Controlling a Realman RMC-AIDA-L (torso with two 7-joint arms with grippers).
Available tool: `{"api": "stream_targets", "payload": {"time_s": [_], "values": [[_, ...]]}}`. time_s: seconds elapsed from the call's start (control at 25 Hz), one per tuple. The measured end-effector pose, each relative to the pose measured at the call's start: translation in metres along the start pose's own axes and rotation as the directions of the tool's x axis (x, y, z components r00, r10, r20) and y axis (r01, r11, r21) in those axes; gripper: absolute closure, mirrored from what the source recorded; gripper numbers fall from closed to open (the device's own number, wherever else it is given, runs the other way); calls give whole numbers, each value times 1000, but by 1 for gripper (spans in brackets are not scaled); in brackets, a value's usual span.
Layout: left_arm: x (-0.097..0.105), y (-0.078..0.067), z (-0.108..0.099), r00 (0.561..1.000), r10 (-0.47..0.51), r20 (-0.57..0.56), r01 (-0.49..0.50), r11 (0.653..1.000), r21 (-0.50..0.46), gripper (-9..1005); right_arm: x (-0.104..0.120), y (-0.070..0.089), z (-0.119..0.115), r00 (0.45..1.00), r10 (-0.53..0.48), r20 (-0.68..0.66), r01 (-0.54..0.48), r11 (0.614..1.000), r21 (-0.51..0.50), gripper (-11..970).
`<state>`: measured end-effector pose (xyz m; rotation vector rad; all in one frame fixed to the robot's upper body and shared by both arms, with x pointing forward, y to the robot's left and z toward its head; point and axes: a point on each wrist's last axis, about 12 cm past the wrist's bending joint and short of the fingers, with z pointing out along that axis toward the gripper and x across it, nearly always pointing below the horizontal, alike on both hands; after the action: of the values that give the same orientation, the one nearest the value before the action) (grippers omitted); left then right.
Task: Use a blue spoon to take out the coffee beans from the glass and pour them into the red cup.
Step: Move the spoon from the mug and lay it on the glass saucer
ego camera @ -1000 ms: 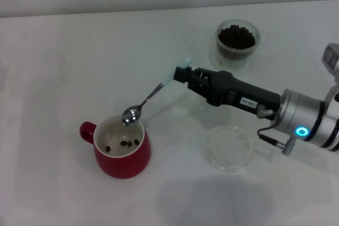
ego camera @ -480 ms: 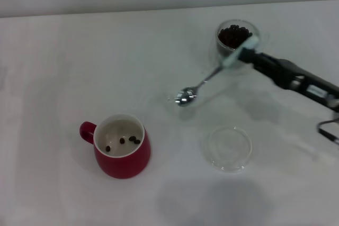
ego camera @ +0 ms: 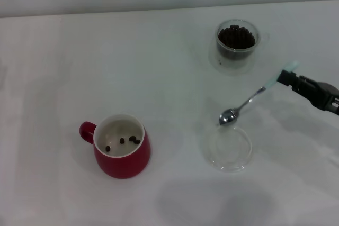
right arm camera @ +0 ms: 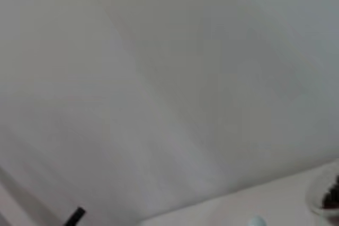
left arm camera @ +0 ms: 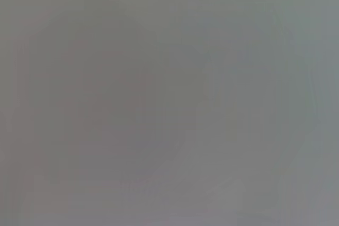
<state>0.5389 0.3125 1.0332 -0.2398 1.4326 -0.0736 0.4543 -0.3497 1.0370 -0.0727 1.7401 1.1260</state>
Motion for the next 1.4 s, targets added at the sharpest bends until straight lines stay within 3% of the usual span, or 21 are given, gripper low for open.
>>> {"api": "stream_targets", "payload": {"time_s": [0.64,1.4], "values": [[-1,1,0,1000,7,-1,-7,1000,3,106,28,-2,0,995,51,-91,-44,997,69,791],[0,0,1,1000,5,-1,-5,1000,6,106,38,-4,-2,983,85,-162,-68,992,105,762]]}}
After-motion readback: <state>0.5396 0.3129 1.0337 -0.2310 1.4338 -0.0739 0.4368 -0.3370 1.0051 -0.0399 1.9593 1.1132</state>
